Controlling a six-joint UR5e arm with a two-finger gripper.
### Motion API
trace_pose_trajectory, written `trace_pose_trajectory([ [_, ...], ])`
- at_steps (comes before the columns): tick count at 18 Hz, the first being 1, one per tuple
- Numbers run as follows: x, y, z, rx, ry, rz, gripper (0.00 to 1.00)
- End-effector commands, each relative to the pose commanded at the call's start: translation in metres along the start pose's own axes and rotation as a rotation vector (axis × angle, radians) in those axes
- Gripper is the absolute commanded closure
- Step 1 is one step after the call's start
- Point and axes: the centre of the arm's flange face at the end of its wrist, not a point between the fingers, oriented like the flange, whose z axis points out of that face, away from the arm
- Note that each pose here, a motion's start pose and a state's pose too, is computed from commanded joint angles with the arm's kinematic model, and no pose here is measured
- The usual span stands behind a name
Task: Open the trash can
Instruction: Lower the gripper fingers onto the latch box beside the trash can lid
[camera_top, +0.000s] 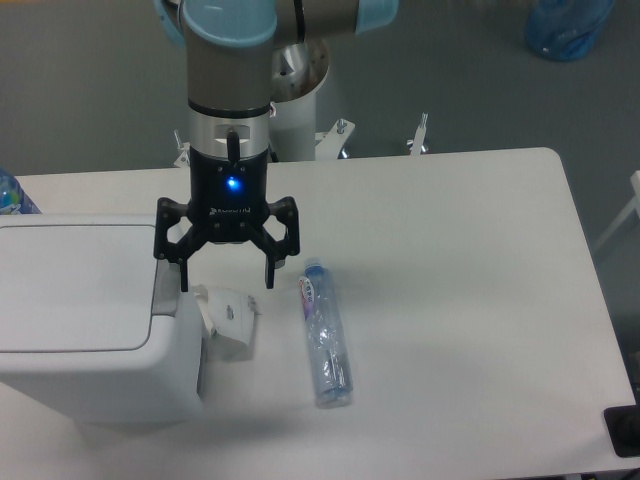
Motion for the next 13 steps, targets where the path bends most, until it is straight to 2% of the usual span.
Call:
trace_pose_trajectory([
  [13,0.011,0.005,0.002,-0.006,0.007,0.018,0.0],
])
